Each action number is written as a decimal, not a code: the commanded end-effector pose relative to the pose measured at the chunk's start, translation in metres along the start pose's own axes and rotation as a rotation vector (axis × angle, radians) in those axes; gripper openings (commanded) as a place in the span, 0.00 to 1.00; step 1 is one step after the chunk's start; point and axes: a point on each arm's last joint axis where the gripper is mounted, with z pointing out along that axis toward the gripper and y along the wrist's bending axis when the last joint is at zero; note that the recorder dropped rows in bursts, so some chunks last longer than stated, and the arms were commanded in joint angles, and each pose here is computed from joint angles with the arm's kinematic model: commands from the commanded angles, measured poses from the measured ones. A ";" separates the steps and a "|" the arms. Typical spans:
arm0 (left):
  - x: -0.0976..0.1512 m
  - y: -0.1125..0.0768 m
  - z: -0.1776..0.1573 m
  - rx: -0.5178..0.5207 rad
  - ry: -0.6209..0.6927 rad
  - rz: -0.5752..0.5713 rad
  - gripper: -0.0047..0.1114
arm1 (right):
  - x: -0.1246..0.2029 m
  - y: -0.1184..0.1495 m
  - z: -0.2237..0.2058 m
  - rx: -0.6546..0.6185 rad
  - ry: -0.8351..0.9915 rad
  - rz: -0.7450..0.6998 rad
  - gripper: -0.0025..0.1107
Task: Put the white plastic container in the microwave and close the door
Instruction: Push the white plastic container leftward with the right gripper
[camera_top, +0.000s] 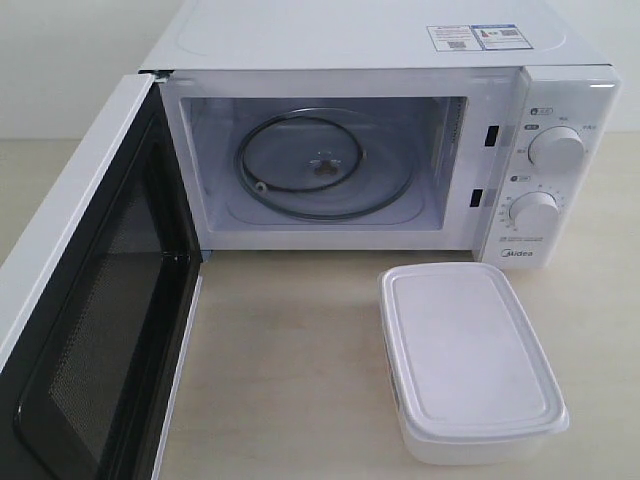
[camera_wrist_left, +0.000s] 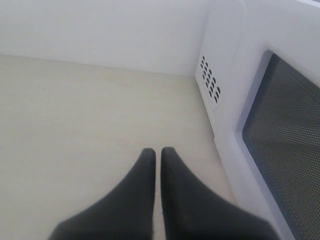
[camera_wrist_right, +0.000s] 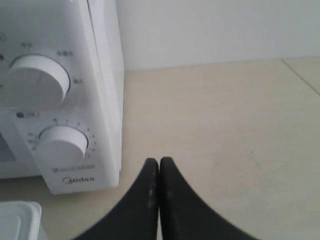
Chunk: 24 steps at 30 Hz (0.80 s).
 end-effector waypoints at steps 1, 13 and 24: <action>0.001 0.000 0.000 0.005 0.005 -0.006 0.08 | 0.010 0.002 0.015 -0.020 0.056 -0.046 0.02; 0.001 0.000 0.000 0.005 0.005 -0.006 0.08 | 0.043 0.016 0.036 -0.153 0.266 0.000 0.02; 0.001 0.000 0.000 0.005 0.005 -0.006 0.08 | 0.066 0.033 0.042 -0.339 0.409 0.032 0.02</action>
